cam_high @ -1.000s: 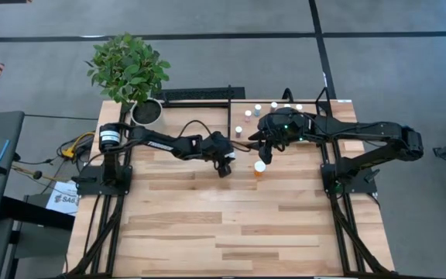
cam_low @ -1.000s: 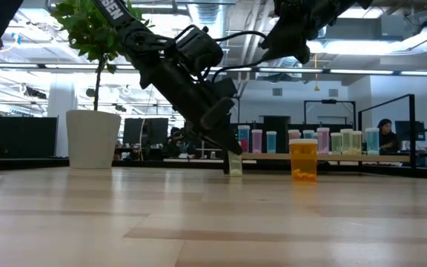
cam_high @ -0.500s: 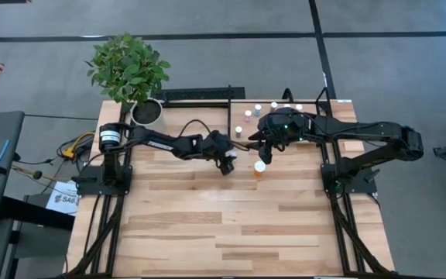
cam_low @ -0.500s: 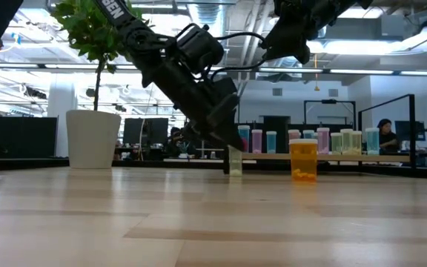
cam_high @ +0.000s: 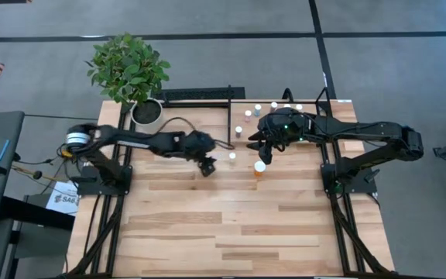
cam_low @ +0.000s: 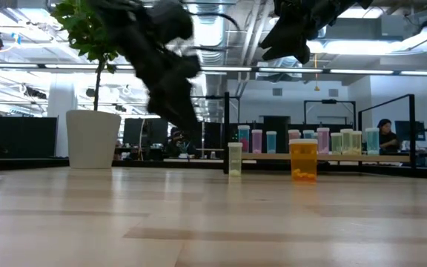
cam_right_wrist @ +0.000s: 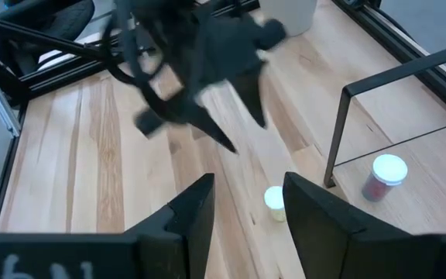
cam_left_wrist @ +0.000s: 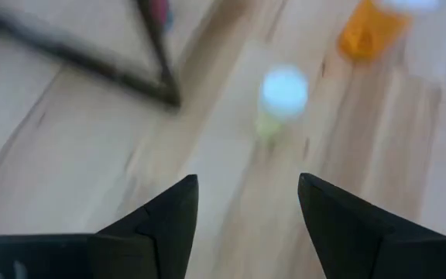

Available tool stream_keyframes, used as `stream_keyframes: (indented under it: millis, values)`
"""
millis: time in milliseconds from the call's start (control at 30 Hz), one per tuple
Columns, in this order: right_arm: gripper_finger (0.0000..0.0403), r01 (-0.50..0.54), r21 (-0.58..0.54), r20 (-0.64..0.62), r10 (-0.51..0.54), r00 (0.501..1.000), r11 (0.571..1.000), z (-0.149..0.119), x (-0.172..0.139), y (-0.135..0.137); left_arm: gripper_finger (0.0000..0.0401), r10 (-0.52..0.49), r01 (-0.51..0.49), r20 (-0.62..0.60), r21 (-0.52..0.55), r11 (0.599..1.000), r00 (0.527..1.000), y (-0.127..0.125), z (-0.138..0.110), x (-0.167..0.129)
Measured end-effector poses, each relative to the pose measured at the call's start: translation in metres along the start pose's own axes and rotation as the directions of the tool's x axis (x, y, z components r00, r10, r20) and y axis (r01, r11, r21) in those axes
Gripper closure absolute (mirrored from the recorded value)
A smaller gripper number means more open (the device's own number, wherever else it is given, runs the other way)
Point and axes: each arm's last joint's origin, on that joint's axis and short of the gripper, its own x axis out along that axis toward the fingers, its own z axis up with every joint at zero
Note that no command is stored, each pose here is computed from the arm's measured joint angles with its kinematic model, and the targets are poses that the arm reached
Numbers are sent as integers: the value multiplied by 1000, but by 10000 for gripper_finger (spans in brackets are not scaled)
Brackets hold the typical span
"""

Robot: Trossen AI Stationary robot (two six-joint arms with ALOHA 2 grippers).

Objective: Pick and place medicine bottles onto shelf by color
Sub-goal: Put the yellow pill bottle on the shelf

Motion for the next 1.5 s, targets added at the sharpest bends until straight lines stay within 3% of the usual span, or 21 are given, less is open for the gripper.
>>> stream_keyframes:
  millis: [100,267,467,767,1033,1300,1500]
  values:
    - [228,1,1,-1,-1,1000,1000,0,0,0,191,-7,7,-2,-35,999,1000,2,-18,-27]
    - [228,1,1,-1,-1,1000,1000,0,0,0,191,-56,79,157,-144,987,986,2,-42,-66]
    - [228,1,1,2,-1,1000,1000,0,0,0,191,-25,69,226,-191,979,974,5,-62,-89]
    - [228,0,0,0,0,1000,1000,0,0,0,191,-139,146,149,-36,989,979,-7,-69,-86]
    - [228,5,4,5,-5,1000,1000,1,0,-2,191,-63,75,236,-41,996,970,-1,-61,-85]
    - [228,67,52,119,-73,990,996,15,-4,-24,191,-32,80,294,-154,985,955,-2,-56,-87]
    - [228,42,137,217,-71,974,990,25,-6,-27,191,-29,74,280,-150,986,960,-5,-59,-87]
